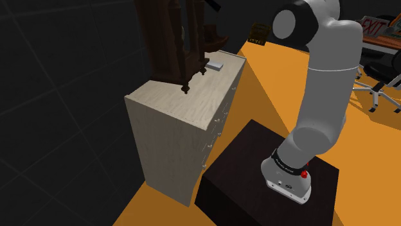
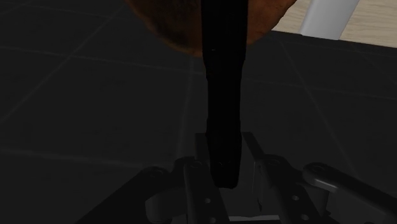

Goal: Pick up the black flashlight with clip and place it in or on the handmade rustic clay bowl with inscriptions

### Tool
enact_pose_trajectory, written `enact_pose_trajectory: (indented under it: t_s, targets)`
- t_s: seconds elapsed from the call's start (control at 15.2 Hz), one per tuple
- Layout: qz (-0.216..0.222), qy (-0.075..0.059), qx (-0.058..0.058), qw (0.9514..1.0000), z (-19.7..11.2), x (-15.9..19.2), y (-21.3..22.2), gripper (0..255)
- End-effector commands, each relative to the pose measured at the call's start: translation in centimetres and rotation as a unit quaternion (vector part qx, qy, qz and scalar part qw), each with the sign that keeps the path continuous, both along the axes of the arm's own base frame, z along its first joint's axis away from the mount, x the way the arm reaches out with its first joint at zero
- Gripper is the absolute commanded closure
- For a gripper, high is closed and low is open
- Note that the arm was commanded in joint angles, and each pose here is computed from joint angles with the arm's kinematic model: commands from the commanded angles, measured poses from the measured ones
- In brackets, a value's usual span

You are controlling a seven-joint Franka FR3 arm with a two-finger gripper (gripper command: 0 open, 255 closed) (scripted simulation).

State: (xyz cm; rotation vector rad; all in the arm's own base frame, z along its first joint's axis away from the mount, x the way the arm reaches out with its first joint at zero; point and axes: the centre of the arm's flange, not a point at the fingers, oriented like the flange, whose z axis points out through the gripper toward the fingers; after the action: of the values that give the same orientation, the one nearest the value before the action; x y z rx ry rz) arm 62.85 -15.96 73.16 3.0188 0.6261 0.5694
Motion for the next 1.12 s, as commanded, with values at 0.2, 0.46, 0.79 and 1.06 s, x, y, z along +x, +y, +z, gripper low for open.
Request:
enact_pose_trajectory:
  t_s: [0.2, 0.46, 0.79, 1.06]
  targets:
    - [0.0, 0.0, 0.0, 1.0, 2.8, -3.3, -0.9, 255]
    - [0.0, 0.0, 0.0, 1.0, 1.6, -3.9, -1.1, 255]
    - [0.0, 0.0, 0.0, 1.0, -1.0, -3.9, -1.1, 255]
    - [0.0, 0.0, 0.0, 1.0, -3.1, -3.9, -1.1, 255]
